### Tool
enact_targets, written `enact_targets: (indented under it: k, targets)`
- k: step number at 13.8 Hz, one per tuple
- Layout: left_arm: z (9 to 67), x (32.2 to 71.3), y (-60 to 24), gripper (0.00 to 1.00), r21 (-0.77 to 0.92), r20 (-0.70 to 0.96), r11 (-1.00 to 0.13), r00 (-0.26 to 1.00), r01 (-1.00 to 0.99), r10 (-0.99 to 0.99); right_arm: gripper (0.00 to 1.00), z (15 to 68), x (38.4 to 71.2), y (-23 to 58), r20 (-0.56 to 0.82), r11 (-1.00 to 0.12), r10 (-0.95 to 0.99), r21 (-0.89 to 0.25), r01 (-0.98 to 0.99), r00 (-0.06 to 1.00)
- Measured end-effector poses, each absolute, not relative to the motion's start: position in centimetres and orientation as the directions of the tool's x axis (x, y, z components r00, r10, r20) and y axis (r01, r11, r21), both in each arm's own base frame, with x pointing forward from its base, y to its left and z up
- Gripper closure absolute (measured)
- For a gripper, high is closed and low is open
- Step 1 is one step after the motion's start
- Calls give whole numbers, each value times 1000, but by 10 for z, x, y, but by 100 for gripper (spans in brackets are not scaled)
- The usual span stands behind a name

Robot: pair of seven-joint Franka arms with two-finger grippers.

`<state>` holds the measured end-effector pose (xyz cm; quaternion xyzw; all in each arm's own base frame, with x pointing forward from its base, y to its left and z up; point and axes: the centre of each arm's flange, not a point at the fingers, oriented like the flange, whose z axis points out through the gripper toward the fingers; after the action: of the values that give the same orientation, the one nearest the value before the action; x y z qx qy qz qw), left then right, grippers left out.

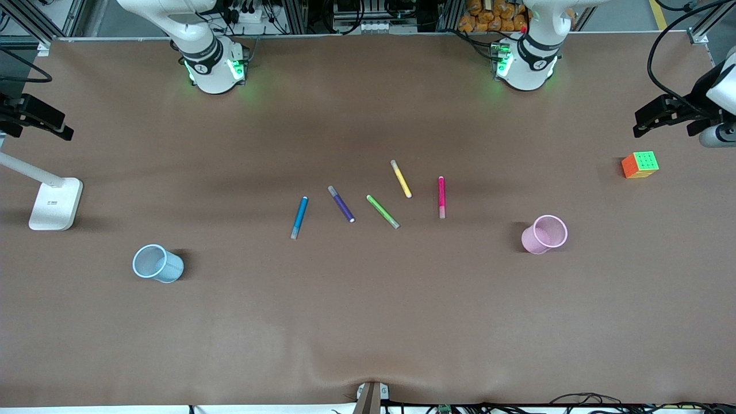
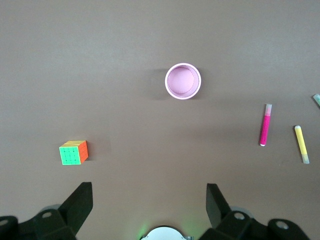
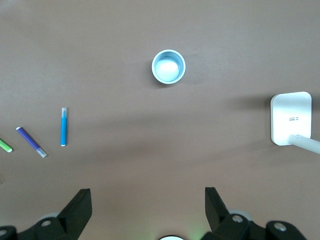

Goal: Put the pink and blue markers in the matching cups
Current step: 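Move the left gripper toward the pink marker beside the pink cup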

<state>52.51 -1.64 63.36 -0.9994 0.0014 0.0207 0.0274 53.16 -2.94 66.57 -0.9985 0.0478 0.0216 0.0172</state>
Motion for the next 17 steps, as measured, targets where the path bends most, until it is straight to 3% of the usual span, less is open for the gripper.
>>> enact_targets:
  k: [6, 11, 17]
  targets:
    - [635, 533, -23, 0, -52, -54, -999, 998, -18, -15, 0, 666, 532, -29, -45, -995, -94, -32, -96, 995]
    - [600, 570, -25, 0, 2, -139, -1000, 990, -17, -17, 0, 666, 532, -29, -44, -997, -73, -33, -75, 996]
    - [580, 573, -65, 0, 3, -198, -1000, 980, -1, -1, 0, 666, 532, -29, -44, -997, -67, -34, -69, 997]
